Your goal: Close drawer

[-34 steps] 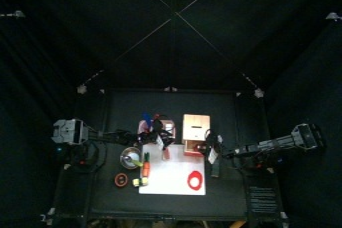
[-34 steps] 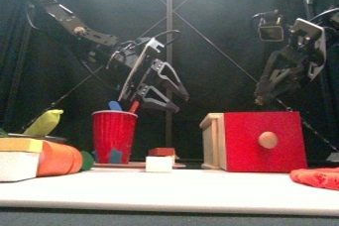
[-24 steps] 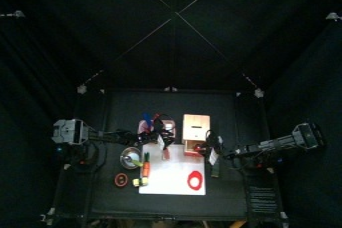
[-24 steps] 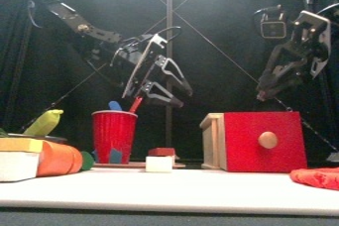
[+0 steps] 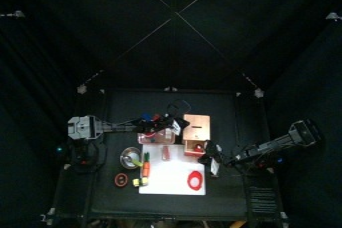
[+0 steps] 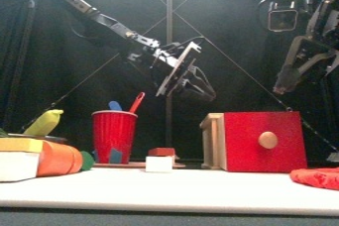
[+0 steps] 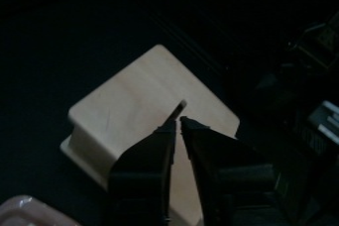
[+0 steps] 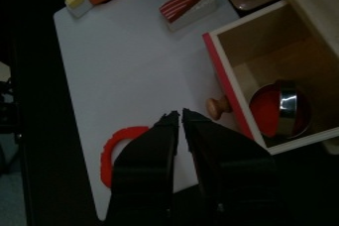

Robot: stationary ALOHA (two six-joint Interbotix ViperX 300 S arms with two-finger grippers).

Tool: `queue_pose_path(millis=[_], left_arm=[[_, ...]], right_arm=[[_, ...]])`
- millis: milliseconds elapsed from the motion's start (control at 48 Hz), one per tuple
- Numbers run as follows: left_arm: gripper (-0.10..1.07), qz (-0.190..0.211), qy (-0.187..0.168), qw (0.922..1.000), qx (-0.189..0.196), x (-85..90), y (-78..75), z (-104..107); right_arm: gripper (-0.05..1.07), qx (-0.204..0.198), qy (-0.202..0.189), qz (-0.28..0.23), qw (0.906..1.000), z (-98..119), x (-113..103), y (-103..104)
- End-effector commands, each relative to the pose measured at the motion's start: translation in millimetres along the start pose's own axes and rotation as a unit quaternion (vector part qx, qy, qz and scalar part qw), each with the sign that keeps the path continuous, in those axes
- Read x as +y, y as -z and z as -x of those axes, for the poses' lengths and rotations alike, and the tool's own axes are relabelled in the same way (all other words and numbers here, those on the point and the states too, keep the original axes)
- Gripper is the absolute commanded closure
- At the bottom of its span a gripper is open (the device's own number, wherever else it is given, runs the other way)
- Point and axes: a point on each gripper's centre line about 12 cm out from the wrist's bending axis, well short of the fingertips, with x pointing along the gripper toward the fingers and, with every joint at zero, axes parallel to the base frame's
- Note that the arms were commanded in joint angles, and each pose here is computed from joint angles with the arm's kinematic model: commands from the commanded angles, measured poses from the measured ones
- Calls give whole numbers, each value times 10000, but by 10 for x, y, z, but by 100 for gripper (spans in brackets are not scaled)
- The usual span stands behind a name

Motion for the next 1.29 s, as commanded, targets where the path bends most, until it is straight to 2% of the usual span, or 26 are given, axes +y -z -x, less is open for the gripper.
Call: queue_pose_path(millis=[0, 125, 208, 292, 438, 583, 792, 1062, 1271], left_arm=[[50, 38, 109, 9997, -214, -77, -286, -66], [58, 125, 109, 9998, -99, -68, -368, -208], [59, 156, 64, 9998, -87, -8, -418, -299], [59, 203, 10, 9997, -159, 78, -535, -373], [59, 324, -104, 9993, -122, 251, -653, -526], [59, 474, -162, 9987, 5, 363, -680, -673], [59, 777, -222, 9961, 358, 494, -622, -803], [59, 814, -238, 9914, 992, 489, -423, -799], [59, 806, -241, 9881, 1286, 478, -336, -785]], right_arm=[[53, -109, -187, -56, 9998, -41, 179, -173], [62, 26, -130, -16, 9999, -159, 226, -161], [66, 118, -48, 1, 9999, -237, 229, -140], [70, 213, 39, 29, 9998, -317, 227, -113], [74, 311, 142, 41, 9994, -431, 250, -105], [74, 366, 303, 61, 9989, -507, 236, -93], [74, 344, 624, 50, 9974, -546, 161, -105], [74, 307, 927, -9, 9952, -559, 49, -126], [74, 280, 1114, -139, 9933, -581, -79, -168]])
